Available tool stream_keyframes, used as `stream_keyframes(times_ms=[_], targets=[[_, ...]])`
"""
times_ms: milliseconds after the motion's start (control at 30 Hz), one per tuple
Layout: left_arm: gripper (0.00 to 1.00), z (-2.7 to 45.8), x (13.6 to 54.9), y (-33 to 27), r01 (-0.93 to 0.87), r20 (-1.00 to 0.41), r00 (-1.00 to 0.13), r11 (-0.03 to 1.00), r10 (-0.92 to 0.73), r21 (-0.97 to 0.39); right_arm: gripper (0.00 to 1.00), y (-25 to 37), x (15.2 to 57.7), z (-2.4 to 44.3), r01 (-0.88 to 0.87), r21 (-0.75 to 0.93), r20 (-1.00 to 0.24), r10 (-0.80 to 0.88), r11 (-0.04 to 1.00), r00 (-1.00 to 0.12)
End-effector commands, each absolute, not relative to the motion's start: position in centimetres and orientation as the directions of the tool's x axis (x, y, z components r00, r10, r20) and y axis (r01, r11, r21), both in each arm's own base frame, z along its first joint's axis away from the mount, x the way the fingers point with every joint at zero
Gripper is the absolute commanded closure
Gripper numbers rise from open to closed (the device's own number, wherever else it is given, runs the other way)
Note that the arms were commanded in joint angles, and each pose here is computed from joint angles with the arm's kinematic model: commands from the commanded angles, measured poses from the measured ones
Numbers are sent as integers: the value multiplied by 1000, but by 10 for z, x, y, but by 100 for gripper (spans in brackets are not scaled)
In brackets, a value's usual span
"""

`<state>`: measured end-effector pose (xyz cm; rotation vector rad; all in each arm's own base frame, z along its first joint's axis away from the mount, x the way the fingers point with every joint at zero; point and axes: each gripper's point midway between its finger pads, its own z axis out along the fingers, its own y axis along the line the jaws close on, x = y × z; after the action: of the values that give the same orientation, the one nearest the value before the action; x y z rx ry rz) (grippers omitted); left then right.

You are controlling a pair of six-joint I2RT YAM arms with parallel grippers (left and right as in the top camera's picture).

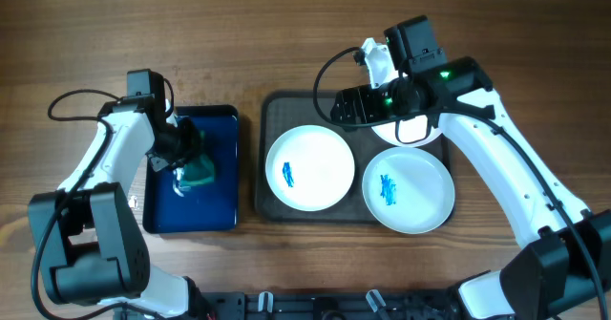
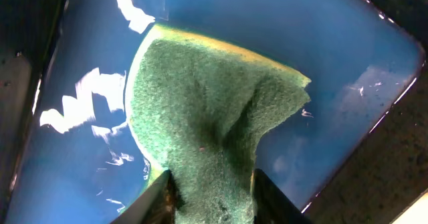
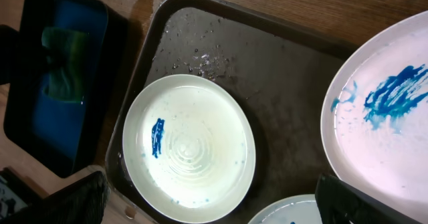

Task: Clean dirty plates on tray and stack at the side
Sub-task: 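Grip the rim of the left white plate with the right gripper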

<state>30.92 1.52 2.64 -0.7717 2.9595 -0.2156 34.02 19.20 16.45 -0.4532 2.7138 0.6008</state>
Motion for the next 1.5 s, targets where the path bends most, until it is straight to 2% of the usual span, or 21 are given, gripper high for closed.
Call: stream_keyframes(times_ms=[0,67,100,200,267,567,633,667,733,800,933,1067,1200,1300,1467], targets=[[63,23,313,15,-475,-29,-874,865,-485,-163,0,192,339,156,-342,357,-348,-216,870,-912],[58,18,312,15,-477,-15,-874,865,-485,-158,0,192,339,156,-342,356,-348,-216,869,-912],[59,16,311,15,-478,-6,-874,864,-485,-154,0,192,339,156,-342,356,-348,-216,869,-912],[76,15,311,15,-479,-3,-874,864,-485,-153,0,192,339,156,-342,357,-347,-216,870,-913],[96,14,311,15,-479,-3,-874,864,-485,-152,0,192,339,156,-341,357,-346,-215,870,-913],[96,14,305,14,-486,19,-872,862,-488,-145,0,191,337,156,-310,367,-329,-190,877,-925],[96,15,306,12,-476,21,-877,865,-479,-157,10,191,337,155,-286,372,-320,-167,883,-933],[96,15,306,10,-458,23,-887,873,-462,-169,19,191,338,156,-282,374,-321,-162,884,-933],[96,15,305,9,-459,27,-887,873,-461,-167,22,191,337,155,-262,381,-310,-144,887,-940],[96,15,304,10,-468,31,-882,868,-469,-166,35,189,334,152,-251,380,-292,-142,890,-946],[96,15,304,10,-468,32,-882,868,-470,-166,32,184,320,130,-175,387,-213,-96,905,-972],[96,15,304,10,-468,31,-882,868,-470,-166,33,178,306,95,-120,384,-152,-66,916,-986],[96,15,304,10,-468,31,-882,868,-469,-166,38,177,302,79,-103,382,-129,-58,919,-990],[96,15,304,10,-467,32,-883,868,-469,-166,47,177,300,59,-97,380,-109,-59,920,-992],[96,15,304,10,-467,32,-883,868,-469,-166,53,182,298,27,-72,386,-56,-54,920,-997]])
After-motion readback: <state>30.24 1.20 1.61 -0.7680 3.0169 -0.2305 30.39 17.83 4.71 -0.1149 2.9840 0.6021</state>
